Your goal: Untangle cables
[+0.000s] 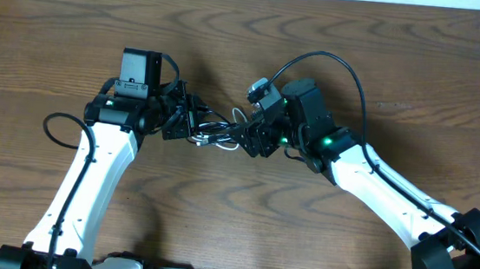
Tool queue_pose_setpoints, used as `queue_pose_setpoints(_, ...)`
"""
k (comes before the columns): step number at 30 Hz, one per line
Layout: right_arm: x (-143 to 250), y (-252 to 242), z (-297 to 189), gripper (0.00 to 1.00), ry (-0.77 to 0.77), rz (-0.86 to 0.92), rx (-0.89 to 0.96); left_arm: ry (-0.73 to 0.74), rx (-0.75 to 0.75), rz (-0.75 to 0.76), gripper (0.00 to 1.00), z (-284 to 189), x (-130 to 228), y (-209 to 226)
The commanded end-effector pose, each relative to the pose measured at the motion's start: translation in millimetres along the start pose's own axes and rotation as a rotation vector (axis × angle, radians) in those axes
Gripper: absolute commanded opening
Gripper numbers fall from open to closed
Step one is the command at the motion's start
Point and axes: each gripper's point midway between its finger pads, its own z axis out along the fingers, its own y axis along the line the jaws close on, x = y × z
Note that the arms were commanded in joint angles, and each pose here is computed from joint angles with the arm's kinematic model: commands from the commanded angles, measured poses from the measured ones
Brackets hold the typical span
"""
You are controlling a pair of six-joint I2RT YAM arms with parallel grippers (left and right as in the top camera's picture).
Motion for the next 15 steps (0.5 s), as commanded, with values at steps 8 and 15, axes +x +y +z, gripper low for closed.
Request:
queue_pose_setpoints(8, -16, 21, -20, 0.68, -0.048, -0.063, -0.197, -0.008, 0.012, 0.668, 0.07, -1, 0, -5)
queue_pose_setpoints(15, -21, 0, -37, 0.60, -0.064, 0.060, -0.229, 0.110, 0.080, 1.162, 0.07, -3, 24, -7)
